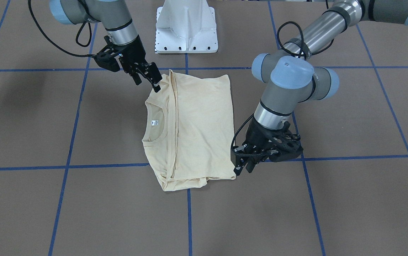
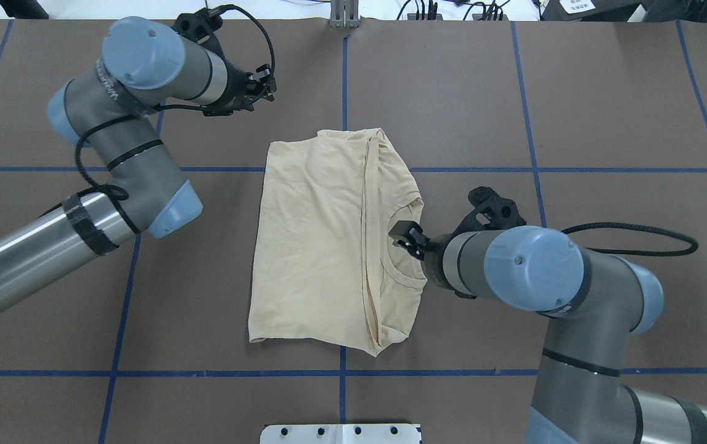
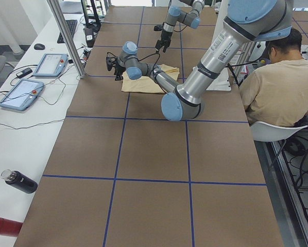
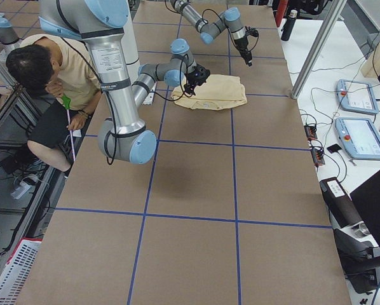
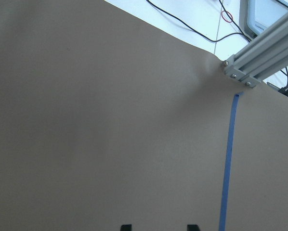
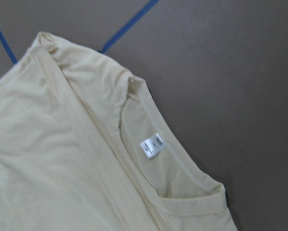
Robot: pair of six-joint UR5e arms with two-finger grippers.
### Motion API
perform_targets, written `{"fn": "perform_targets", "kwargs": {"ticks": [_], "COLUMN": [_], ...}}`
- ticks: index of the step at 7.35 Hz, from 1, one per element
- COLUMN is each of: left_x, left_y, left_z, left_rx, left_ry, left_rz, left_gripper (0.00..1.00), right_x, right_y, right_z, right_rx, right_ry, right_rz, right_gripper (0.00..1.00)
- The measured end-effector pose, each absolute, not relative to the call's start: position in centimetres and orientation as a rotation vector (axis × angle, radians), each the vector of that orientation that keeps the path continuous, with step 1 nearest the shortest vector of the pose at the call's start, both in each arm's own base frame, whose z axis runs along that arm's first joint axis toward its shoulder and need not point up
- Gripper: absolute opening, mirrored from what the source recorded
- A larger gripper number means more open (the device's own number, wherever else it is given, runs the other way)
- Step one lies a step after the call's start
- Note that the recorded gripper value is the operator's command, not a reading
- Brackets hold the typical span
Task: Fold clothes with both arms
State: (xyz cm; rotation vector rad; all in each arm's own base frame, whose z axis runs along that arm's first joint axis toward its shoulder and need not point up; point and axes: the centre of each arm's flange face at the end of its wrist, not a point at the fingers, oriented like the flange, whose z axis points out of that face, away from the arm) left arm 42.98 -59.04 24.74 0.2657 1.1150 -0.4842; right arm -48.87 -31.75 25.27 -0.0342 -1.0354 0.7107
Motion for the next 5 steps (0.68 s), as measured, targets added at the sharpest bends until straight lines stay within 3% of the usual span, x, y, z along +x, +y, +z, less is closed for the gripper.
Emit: {"fn": "perform_targets", "kwargs": {"ticks": [3, 5], "left_x": [38.7, 38.4], "left_y": [-55.0, -54.7], "left_z": [24.6, 24.6], "left_rx": [0.248, 0.244], "left_ry": [1.117, 1.113], "left_rz": [-0.473, -0.478], "left_gripper": [0.48, 0.48], "right_x": [-55.1, -56.9], "right_y": [-25.1, -23.7], "right_z": [28.2, 28.2], "right_rx": [-0.015, -0.056], "right_ry": [-0.963, -0.964], "right_rz": [0.634, 0.697], "right_gripper": [1.00, 0.99]}}
